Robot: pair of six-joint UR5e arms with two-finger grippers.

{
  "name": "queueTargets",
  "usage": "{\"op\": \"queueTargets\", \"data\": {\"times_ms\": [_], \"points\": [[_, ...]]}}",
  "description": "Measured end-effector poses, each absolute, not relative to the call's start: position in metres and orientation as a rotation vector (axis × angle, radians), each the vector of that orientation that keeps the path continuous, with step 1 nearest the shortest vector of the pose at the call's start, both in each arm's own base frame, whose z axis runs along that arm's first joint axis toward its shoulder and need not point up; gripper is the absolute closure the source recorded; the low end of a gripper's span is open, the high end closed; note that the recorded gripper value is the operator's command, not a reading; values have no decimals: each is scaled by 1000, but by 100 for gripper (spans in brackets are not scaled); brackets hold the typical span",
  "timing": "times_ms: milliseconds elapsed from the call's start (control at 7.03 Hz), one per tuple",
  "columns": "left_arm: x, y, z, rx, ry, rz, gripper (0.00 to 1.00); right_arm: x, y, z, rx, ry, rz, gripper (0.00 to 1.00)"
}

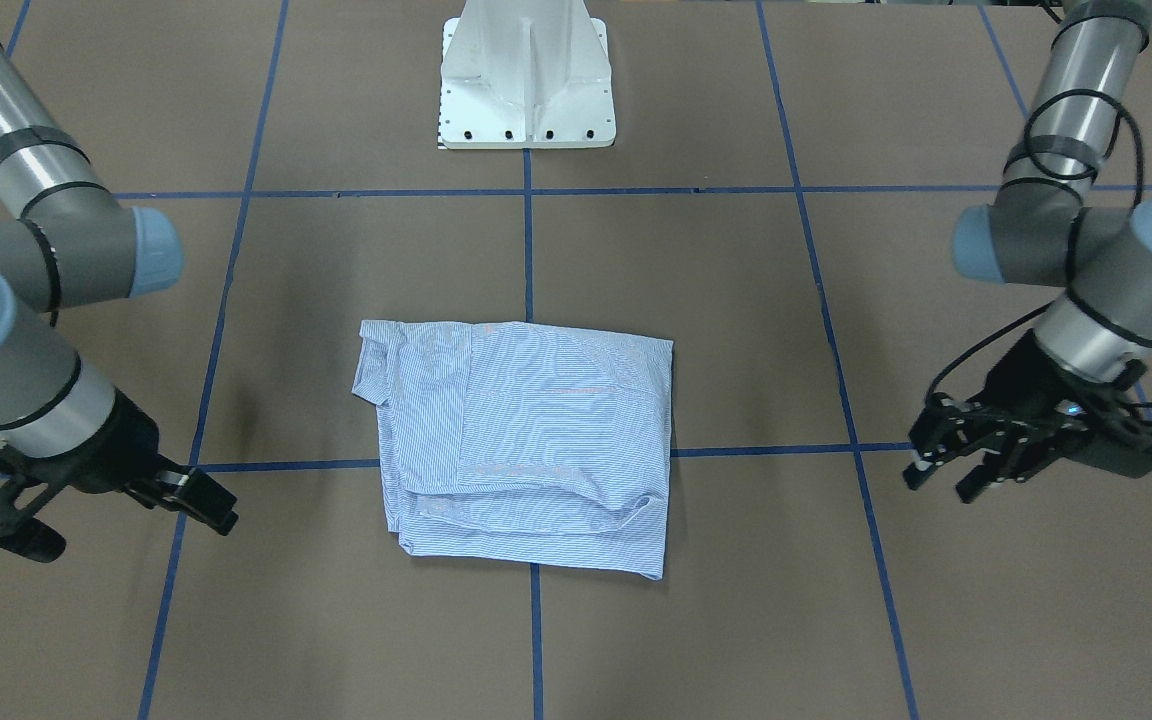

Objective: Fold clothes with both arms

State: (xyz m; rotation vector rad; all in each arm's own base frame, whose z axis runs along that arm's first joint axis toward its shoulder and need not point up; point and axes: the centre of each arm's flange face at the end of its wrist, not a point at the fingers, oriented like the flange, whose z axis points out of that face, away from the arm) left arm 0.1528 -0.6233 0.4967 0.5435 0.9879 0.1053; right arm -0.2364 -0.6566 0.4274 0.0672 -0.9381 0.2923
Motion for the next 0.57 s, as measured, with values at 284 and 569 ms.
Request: {"op": "queueTargets", "data": {"times_ms": [284, 569], "points": [[50, -621, 542, 526, 893, 196, 33, -143, -653, 489, 103, -915, 148, 0], [-30, -618, 548, 477, 832, 214, 32, -70, -634, 528, 98, -897, 53, 0]]}}
